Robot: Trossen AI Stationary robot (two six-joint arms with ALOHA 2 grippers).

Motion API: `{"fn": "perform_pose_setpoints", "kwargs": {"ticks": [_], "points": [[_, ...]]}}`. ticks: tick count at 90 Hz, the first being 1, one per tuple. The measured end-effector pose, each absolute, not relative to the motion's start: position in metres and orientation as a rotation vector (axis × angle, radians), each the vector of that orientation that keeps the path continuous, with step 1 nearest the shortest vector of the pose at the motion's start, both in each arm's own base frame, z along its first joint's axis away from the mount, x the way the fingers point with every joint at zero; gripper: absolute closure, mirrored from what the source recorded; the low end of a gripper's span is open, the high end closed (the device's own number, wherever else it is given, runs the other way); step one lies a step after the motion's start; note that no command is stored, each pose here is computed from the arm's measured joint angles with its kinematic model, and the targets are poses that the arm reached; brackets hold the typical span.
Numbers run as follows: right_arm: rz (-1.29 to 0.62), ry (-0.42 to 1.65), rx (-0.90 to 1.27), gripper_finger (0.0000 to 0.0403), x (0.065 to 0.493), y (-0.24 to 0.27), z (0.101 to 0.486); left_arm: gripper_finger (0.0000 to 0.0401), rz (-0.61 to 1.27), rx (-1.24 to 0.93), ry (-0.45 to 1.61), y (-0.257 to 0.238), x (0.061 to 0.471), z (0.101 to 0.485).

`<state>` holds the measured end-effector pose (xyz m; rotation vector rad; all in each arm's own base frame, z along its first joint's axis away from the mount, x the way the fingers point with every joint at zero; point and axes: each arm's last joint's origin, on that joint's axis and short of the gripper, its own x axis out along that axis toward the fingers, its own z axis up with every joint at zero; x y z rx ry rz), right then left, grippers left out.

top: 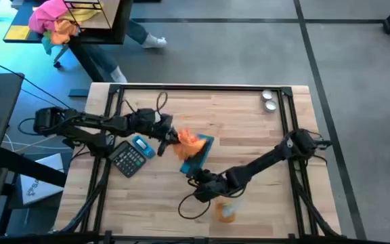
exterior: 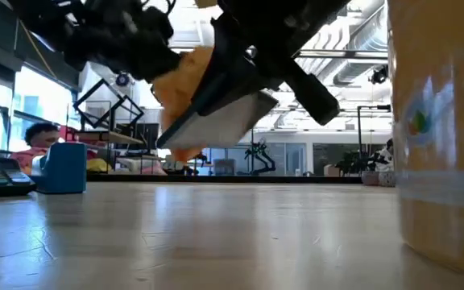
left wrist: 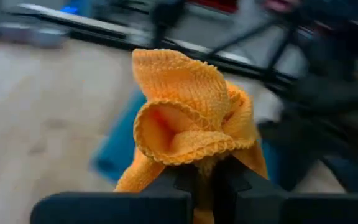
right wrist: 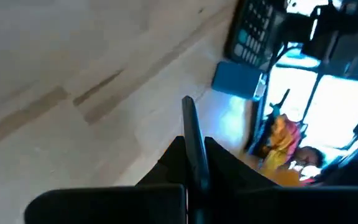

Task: Apply microfiber cloth
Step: Wipe the blue phone with the orange microfiber cloth

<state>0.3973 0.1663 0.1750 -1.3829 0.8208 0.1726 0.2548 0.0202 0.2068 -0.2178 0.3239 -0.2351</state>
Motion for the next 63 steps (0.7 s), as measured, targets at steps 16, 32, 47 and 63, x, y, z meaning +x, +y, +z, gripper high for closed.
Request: {"fn": "perform_pose_setpoints", "kwargs": {"ticks": [16,32,47,63], "points": [[0.126,0.774,-1.267,0.0403,0.403,0.163,0.178,0.0401,-0.302,-0.212,0.387,-0.012,0.264,0.191],[0.112,0.728,-1.275,0.0403,0.406,0.165,0.181,0.0401,-0.306,-0.216,0.443,-0.030,0.273,0.170],[0.161,0.711,-1.348,0.0403,0.412,0.162,0.174,0.0401,-0.253,-0.200,0.369,-0.029,0.289,0.159],[0.201,0.696,-1.425,0.0403,0.427,0.153,0.150,0.0401,-0.141,-0.163,0.366,-0.015,0.308,0.151]]}}
